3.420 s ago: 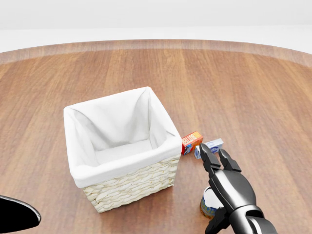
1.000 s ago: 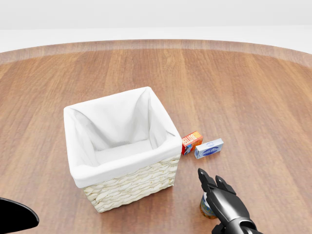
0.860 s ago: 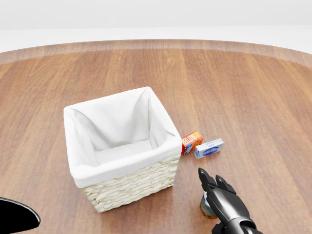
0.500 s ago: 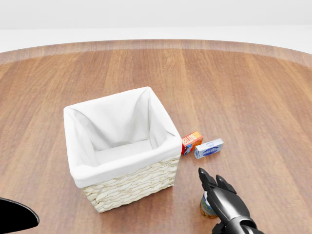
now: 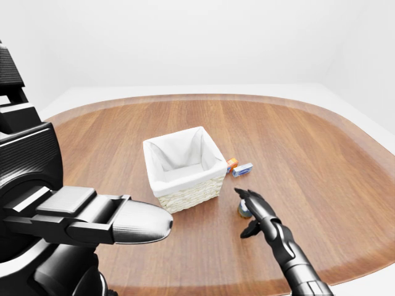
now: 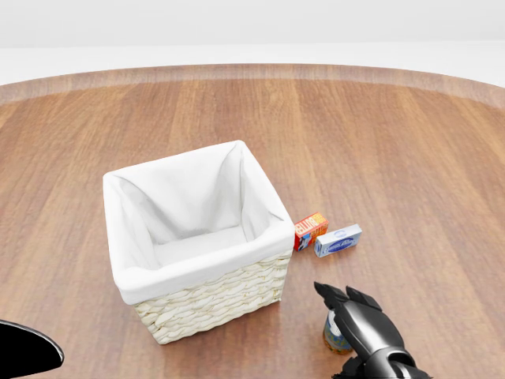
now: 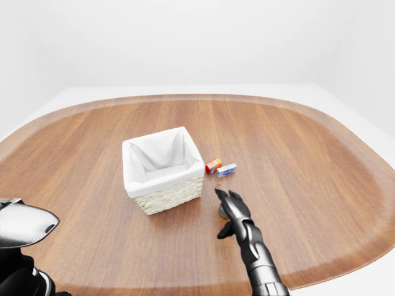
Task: Pick up the alphabet soup and put it in the basket.
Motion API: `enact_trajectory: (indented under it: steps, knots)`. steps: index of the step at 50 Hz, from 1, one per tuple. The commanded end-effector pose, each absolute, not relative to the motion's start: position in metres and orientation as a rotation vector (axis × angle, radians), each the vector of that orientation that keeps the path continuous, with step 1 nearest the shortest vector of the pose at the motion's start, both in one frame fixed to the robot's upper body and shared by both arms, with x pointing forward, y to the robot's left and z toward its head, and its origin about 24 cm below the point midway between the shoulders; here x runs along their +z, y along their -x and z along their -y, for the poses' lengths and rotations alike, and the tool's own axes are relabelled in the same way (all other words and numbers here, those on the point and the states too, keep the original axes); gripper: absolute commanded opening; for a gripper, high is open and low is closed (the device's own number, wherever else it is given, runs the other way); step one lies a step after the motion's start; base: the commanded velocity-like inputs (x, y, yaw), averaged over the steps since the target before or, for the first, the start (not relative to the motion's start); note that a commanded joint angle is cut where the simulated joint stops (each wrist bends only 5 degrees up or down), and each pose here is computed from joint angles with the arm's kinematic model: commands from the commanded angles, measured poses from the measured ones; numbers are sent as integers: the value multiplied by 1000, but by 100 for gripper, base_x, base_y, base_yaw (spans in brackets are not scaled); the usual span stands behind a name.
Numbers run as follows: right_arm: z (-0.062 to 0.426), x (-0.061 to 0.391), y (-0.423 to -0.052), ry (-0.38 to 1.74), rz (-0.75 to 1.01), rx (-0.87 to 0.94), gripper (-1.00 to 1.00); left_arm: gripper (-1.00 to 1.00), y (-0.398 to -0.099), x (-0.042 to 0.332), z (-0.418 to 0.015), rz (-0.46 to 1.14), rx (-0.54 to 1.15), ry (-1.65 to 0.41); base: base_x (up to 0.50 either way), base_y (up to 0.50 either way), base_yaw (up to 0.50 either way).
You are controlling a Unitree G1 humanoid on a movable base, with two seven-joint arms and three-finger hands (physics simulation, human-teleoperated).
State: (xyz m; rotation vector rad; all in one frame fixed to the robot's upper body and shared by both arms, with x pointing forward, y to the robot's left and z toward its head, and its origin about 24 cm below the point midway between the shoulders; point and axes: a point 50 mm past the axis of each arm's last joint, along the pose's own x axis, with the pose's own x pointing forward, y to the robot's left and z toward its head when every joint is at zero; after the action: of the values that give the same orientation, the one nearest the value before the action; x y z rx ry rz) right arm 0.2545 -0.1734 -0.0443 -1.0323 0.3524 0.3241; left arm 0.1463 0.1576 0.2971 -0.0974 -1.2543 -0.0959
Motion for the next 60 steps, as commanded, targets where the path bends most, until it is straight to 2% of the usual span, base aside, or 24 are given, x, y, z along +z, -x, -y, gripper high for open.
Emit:
enact_trajectory:
  steps: [1,2,42,60]
  knots:
    - [168,-68,-233,975,-471,429,-81,100,-147,297,-157,1250,-98,101,0,0,0]
    - [169,-67,-234,976,-475,430,-96,100,-146,297,-157,1252,-98,102,0,0,0]
    - [174,-59,-243,998,-441,402,-95,100,-147,297,-158,1248,-97,113,0,0,0]
    - [166,-24,-246,982,-370,408,-95,100,-147,297,-157,1245,-100,113,0,0,0]
